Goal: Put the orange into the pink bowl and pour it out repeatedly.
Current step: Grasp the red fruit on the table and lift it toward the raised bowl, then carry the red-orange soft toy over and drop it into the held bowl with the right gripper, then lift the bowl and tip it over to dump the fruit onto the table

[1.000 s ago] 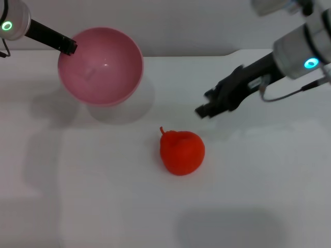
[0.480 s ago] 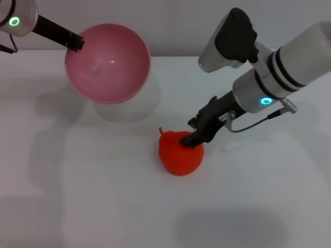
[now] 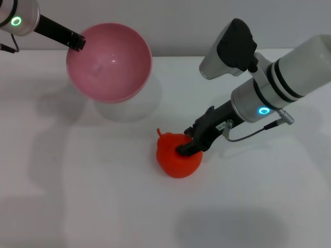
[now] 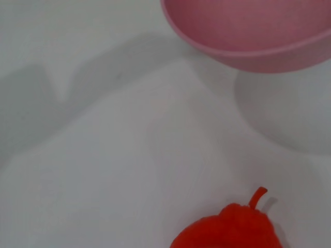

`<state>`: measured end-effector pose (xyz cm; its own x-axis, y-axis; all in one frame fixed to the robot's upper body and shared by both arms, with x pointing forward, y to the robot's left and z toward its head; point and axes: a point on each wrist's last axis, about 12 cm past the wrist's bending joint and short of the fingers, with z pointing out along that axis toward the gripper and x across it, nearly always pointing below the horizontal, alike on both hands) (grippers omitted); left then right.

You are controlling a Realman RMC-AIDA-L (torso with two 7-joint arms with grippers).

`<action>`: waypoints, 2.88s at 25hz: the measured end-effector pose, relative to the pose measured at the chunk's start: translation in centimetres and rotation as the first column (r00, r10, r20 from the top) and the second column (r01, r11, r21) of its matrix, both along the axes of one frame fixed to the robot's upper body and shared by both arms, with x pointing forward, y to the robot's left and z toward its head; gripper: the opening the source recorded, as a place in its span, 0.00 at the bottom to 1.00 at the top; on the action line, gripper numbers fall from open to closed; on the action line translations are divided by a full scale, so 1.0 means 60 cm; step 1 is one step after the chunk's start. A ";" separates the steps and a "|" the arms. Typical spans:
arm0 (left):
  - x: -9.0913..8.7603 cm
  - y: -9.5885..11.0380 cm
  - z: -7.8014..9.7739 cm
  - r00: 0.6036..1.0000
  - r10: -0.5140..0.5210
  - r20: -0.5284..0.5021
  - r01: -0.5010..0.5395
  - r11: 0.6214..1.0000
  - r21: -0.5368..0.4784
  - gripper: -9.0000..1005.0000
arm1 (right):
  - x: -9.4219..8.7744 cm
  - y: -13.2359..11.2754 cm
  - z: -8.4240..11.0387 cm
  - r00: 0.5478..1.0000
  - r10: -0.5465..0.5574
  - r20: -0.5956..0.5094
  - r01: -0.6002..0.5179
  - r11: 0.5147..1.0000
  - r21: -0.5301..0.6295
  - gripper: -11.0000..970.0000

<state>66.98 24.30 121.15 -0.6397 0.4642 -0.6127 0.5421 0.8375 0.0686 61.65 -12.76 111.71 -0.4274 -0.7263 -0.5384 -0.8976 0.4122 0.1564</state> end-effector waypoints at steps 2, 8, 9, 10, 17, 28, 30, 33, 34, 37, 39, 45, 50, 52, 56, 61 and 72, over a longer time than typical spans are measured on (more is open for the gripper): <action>0.001 0.000 0.001 1.000 0.000 0.003 0.000 1.000 0.000 0.05 | -0.001 -0.001 -0.002 1.000 -0.002 -0.005 0.002 1.000 0.000 0.57; 0.002 0.000 0.002 1.000 0.003 0.010 -0.003 1.000 0.000 0.05 | -0.002 -0.006 -0.005 1.000 -0.009 -0.006 0.009 1.000 0.002 0.50; 0.002 0.000 0.002 1.000 0.003 0.011 -0.003 1.000 0.000 0.05 | -0.002 -0.006 -0.004 1.000 -0.009 -0.004 0.009 1.000 0.001 0.47; 0.002 0.000 0.002 1.000 0.003 0.011 -0.003 1.000 0.000 0.05 | -0.002 -0.006 -0.004 1.000 -0.009 -0.003 0.009 1.000 0.001 0.43; 0.002 0.000 0.002 1.000 0.003 0.011 -0.003 1.000 0.000 0.05 | 0.002 -0.014 -0.001 1.000 -0.024 0.003 0.024 1.000 0.007 0.14; 0.001 0.000 0.001 1.000 -0.002 0.010 0.002 1.000 0.002 0.05 | 0.026 -0.102 0.059 0.962 -0.244 0.122 0.222 0.960 0.171 0.06; 0.001 0.000 0.000 1.000 -0.004 0.009 0.004 1.000 0.003 0.05 | 0.028 -0.121 0.083 0.941 -0.294 0.167 0.257 0.944 0.209 0.06; -0.001 -0.005 -0.003 1.000 -0.014 0.001 0.014 1.000 0.004 0.05 | 0.027 -0.147 0.124 0.902 -0.353 0.249 0.288 0.921 0.264 0.06; -0.002 -0.007 -0.004 1.000 -0.018 -0.001 0.018 1.000 0.005 0.05 | 0.025 -0.155 0.141 0.884 -0.372 0.285 0.293 0.913 0.284 0.06; -0.005 -0.018 -0.009 0.999 -0.037 -0.012 0.038 0.999 0.010 0.05 | 0.014 -0.170 0.197 0.825 -0.418 0.381 0.293 0.892 0.345 0.06; -0.008 -0.030 -0.014 0.998 -0.058 -0.020 0.058 0.998 0.016 0.05 | 0.004 -0.170 0.228 0.802 -0.422 0.422 0.266 0.886 0.380 0.06; -0.015 -0.069 -0.023 0.992 -0.121 -0.031 0.122 0.992 0.019 0.05 | -0.020 -0.119 0.269 0.831 -0.323 0.453 0.106 0.891 0.442 0.06; -0.016 -0.094 -0.024 0.986 -0.166 -0.031 0.167 0.985 0.038 0.05 | -0.022 -0.062 0.240 0.884 -0.206 0.419 0.025 0.917 0.399 0.06; -0.016 -0.099 -0.023 0.985 -0.172 -0.028 0.173 0.984 0.041 0.05 | -0.021 -0.044 0.223 0.901 -0.170 0.400 0.007 0.926 0.377 0.06; -0.015 -0.102 -0.021 0.983 -0.180 -0.023 0.181 0.983 0.037 0.05 | -0.013 -0.032 0.200 0.922 -0.146 0.358 0.012 0.936 0.352 0.06; -0.017 -0.109 -0.021 0.980 -0.196 -0.026 0.197 0.980 0.042 0.05 | -0.004 -0.029 0.185 0.928 -0.141 0.344 0.018 0.941 0.339 0.09; -0.019 -0.110 -0.024 0.975 -0.222 -0.009 0.222 0.974 0.049 0.05 | -0.003 -0.070 0.183 0.852 -0.261 0.454 0.044 0.899 0.435 0.47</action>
